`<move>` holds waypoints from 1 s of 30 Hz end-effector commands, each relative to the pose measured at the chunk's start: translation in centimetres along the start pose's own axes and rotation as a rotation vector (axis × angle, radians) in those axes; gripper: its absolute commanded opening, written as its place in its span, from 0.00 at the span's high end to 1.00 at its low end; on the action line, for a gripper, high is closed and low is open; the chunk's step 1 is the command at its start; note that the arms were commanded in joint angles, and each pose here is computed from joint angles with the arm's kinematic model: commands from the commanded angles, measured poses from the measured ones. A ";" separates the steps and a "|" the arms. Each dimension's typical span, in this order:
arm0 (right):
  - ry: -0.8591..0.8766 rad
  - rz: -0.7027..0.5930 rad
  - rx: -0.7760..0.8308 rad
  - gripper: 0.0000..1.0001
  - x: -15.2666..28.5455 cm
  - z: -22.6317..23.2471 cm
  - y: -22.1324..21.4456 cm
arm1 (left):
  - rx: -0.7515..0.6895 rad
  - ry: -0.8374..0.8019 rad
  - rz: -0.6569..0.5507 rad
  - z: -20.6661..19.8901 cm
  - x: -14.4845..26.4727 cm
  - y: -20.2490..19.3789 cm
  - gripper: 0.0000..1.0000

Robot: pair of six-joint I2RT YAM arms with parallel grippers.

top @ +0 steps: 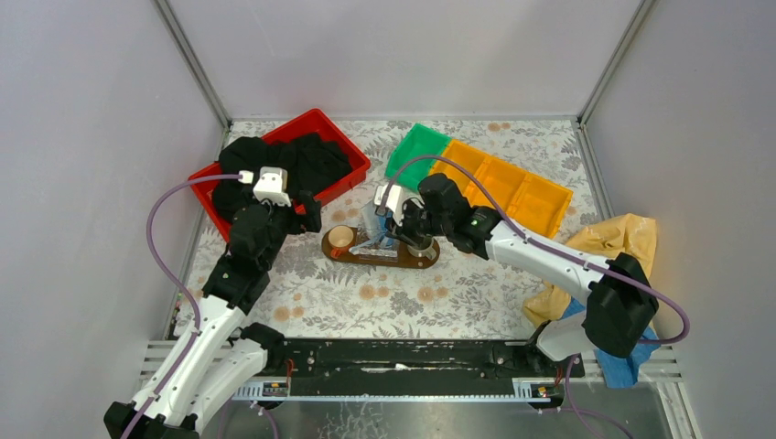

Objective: Prepare toiletry sets of a toothbrush and toothpaste on the tray

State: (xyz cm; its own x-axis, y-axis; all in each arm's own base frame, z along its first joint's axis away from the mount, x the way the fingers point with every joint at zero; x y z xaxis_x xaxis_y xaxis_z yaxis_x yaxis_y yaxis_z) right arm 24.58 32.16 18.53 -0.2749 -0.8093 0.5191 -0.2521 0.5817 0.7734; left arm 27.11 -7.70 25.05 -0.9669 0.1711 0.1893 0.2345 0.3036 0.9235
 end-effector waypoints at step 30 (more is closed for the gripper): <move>0.025 -0.067 0.168 0.83 1.2 1.9 1.7 | 0.007 -0.025 -0.053 -0.3 -0.3 1.1 0.00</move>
State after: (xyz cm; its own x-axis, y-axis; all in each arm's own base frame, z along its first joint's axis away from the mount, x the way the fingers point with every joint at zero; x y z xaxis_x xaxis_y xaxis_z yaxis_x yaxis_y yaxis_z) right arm 22.79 32.04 18.34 -0.2193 -0.8329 0.5081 -0.3436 0.5534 0.7587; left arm 27.12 -7.75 25.06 -0.9655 0.1792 0.1891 0.2372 0.3045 0.9225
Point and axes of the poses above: each gripper's point midway between its finger pads, its own x axis back along the fingers, its own z axis along the line the jaws close on, y = z × x, the point moved 2 cm from there along x, back along the fingers, and after that the axes turned 15 degrees about x, right-handed, at the moved point
